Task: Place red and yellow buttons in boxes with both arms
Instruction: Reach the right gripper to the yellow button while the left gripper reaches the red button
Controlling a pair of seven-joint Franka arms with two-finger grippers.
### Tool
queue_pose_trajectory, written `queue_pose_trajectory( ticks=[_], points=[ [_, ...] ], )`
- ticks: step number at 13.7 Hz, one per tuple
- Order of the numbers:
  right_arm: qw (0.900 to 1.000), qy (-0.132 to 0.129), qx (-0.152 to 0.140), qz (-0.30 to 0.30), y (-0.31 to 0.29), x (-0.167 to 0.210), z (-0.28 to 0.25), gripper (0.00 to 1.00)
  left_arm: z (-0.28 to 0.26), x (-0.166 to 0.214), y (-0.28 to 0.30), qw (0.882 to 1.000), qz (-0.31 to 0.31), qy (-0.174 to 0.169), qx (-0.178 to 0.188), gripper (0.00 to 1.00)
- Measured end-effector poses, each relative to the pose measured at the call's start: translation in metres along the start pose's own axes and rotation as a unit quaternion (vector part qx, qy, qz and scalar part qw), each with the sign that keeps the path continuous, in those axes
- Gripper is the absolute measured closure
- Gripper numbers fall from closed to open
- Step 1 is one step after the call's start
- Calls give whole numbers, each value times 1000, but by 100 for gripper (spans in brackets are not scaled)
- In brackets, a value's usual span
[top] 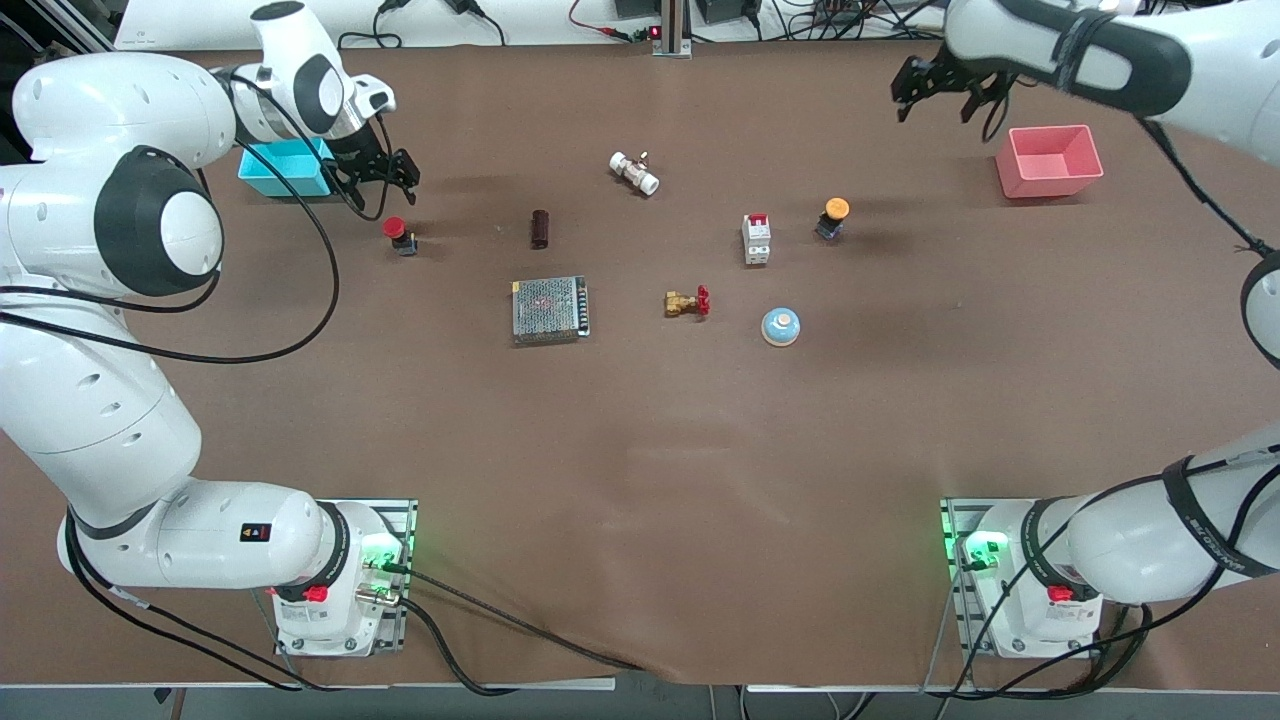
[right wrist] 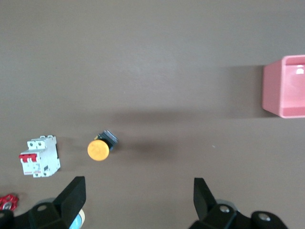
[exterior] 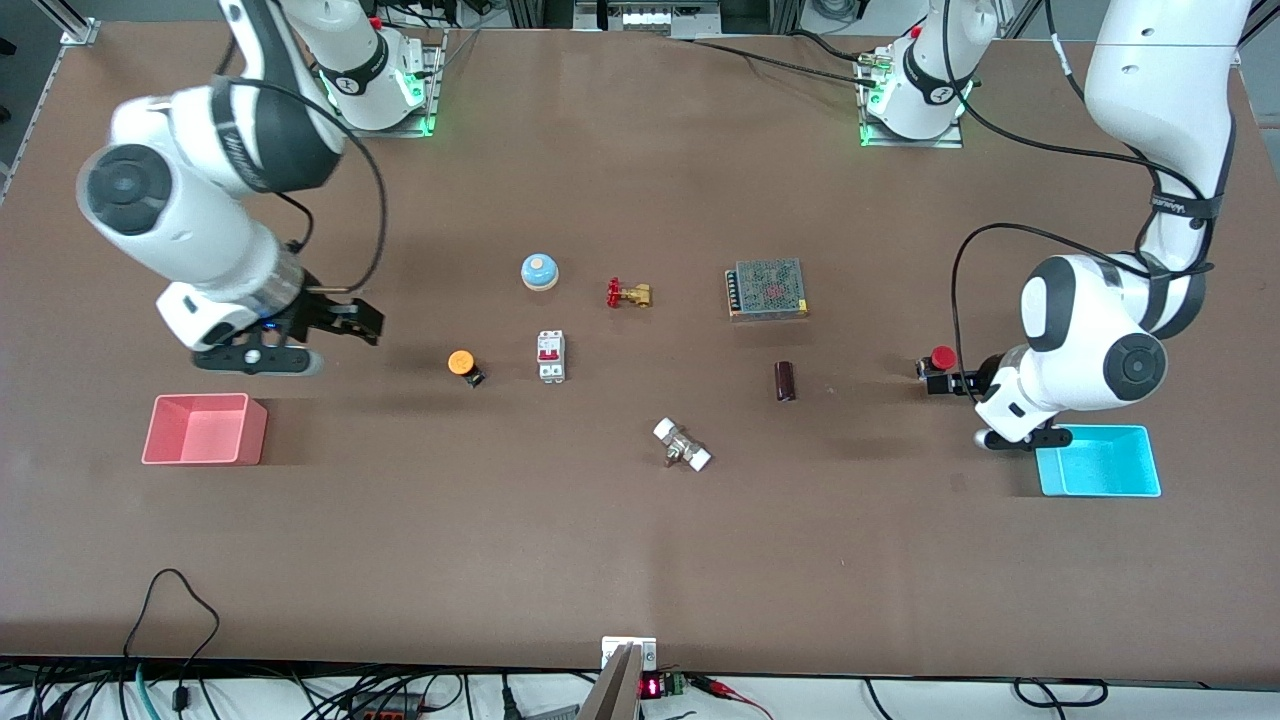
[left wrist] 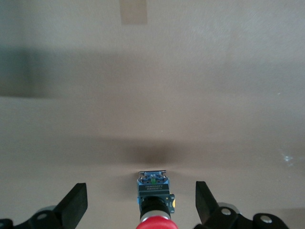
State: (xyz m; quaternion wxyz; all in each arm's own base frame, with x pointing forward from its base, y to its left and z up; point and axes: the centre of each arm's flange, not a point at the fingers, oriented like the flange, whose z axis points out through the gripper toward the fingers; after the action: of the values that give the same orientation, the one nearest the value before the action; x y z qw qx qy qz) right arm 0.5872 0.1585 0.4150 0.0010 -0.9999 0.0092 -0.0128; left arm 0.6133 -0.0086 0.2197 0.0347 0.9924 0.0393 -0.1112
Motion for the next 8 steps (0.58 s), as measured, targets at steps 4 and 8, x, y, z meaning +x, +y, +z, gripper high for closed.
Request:
queue_pose_trajectory(
  ticks=[4, 8],
  points=[
    [1000, 26, 9, 1, -24, -12, 38, 0, 24, -17, 1, 1000, -1, -14, 0, 0],
    [999, 45, 18, -1, -54, -10, 92, 0, 26, -28, 1, 1000, -5, -20, -4, 0]
  ],
)
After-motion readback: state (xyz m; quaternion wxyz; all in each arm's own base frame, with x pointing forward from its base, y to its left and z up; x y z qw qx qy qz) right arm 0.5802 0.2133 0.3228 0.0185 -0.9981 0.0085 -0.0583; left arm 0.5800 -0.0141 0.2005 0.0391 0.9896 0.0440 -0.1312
